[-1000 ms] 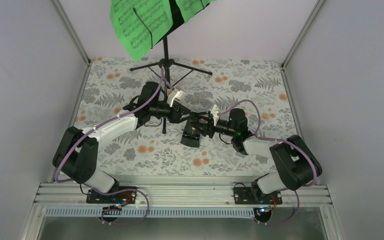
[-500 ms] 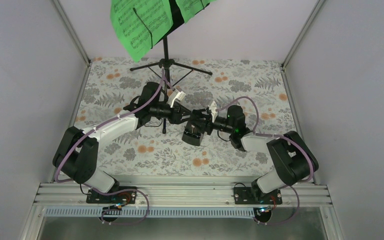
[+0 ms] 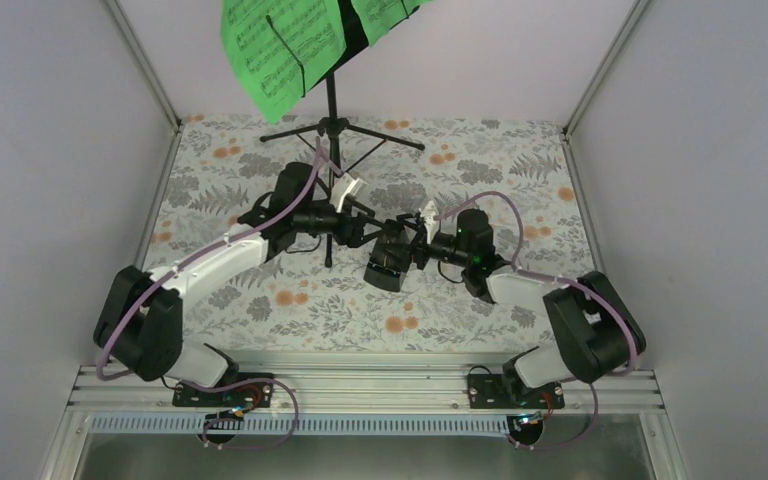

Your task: Pack up the instrument practice props

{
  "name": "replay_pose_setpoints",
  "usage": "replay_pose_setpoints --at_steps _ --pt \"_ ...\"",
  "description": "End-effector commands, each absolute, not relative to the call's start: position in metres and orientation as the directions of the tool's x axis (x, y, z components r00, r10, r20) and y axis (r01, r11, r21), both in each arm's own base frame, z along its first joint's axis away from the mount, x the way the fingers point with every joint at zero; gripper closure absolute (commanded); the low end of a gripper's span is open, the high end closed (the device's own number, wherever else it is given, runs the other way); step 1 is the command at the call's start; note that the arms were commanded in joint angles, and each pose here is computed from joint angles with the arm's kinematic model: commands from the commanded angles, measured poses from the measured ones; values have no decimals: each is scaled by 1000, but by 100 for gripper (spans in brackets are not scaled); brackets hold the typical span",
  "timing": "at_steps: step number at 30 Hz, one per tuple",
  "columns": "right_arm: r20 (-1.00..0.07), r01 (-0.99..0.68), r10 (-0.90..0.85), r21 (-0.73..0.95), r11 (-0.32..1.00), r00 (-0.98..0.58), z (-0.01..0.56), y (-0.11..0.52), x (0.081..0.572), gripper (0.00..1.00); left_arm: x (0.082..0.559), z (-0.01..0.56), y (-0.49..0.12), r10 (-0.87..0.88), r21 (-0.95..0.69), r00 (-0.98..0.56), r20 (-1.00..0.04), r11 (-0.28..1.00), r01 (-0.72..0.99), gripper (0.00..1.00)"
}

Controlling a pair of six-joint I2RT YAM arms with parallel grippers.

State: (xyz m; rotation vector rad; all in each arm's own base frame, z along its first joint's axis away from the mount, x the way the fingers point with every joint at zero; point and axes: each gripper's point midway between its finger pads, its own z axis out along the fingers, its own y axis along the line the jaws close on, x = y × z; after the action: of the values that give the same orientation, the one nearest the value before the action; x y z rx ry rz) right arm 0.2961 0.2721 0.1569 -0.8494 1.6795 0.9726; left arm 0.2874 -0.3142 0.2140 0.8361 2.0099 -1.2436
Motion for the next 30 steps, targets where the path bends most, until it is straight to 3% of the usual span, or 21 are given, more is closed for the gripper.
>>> replay_pose_setpoints --at_steps 1,8,11,17,30 --pt "-969 -885 -82 176 432 -233 190 269 287 4 293 243 -302 141 -404 -495 -857 411 817 24" --pt "-967 -835 -61 180 519 -247 221 245 274 1 287 259 -298 131 -342 -422 -897 401 850 12" --pt "-960 -714 36 231 660 -278 235 215 286 0 284 258 -300 150 -329 -411 -899 388 861 12" --pt "-943 -534 197 316 784 -269 254 166 289 0 277 238 -307 234 -257 -384 -893 435 863 8" --pt "-932 -304 296 350 886 -210 255 111 279 0 270 177 -327 370 -240 -443 -816 481 843 0"
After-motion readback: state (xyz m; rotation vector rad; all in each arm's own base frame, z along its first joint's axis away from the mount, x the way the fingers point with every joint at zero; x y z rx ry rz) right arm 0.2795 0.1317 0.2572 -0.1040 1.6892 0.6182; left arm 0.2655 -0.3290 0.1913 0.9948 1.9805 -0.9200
